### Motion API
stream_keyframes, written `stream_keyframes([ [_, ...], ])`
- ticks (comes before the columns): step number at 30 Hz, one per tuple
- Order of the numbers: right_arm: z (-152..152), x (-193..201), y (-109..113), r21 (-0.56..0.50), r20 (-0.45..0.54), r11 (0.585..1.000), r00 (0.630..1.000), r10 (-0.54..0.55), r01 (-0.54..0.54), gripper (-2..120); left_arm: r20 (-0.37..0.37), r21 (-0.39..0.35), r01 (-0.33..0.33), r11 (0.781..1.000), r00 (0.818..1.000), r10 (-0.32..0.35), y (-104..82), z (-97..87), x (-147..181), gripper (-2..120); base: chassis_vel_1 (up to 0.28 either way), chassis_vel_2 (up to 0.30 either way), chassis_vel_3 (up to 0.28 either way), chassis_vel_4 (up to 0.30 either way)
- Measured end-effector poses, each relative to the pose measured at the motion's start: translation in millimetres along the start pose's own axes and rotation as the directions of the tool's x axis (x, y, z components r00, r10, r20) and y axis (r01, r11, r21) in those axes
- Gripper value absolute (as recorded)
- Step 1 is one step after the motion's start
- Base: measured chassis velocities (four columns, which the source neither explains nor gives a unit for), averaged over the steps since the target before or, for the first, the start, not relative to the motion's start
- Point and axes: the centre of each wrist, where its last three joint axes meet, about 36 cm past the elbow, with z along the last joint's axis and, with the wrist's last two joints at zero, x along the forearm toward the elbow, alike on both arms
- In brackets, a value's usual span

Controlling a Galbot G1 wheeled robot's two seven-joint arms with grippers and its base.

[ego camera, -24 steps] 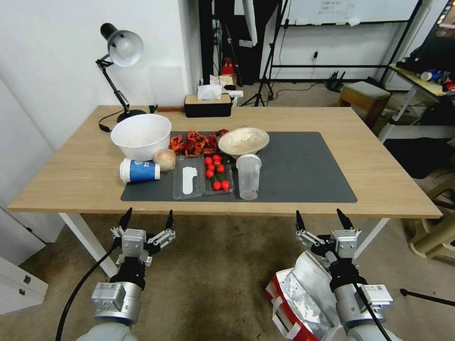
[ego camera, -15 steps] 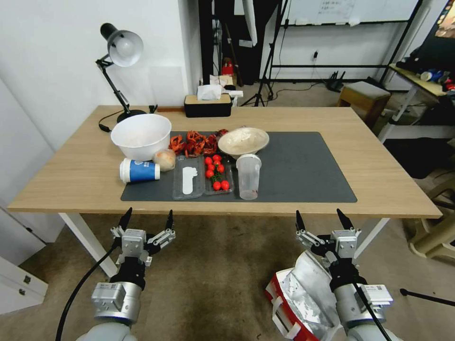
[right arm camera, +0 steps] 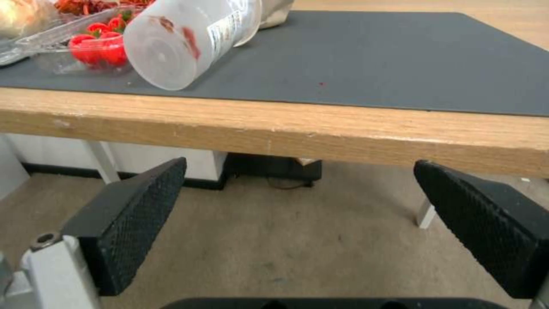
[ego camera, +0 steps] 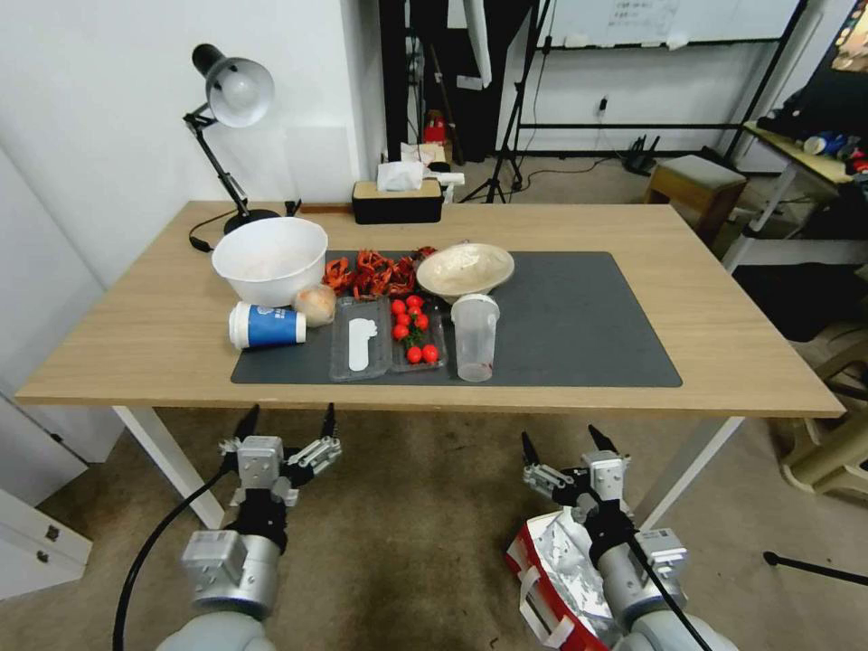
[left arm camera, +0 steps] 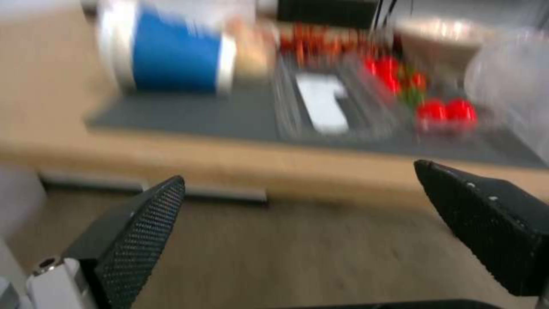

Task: Pick up the food delivery bag from the floor and place it on the table.

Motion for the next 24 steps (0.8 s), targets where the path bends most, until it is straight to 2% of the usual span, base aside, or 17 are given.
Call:
stream_keyframes([
  [2, -0.1, -0.3, 0.1, -0.001, 0.004, 1.000, 1.000, 0.001, -0.001, 100, -0.059, 0.056, 0.001, 0.998, 0.998, 0.002, -8.8, -0.4, 2.4, 100, 0.000, 0.000, 0.000, 0.000],
  [3, -0.1, -0.3, 0.1, -0.001, 0.004, 1.000, 1.000, 0.001, -0.001, 100, -0.059, 0.056, 0.001, 0.998, 0.998, 0.002, -8.8, -0.4, 2.4, 100, 0.000, 0.000, 0.000, 0.000],
  [9, -0.8, 0.0, 0.0, -0.002, 0.011, 1.000, 1.000, 0.001, -0.001, 100, -0.033, 0.087, 0.007, 0.996, 0.999, -0.004, -9.7, 2.1, 5.0, 100, 0.000, 0.000, 0.000, 0.000],
  [24, -2.5, 0.3, -0.2, -0.005, 0.025, 1.000, 1.000, 0.007, -0.007, 100, 0.015, 0.094, 0.015, 0.995, 1.000, -0.016, -8.5, 8.5, 6.7, 100, 0.000, 0.000, 0.000, 0.000],
])
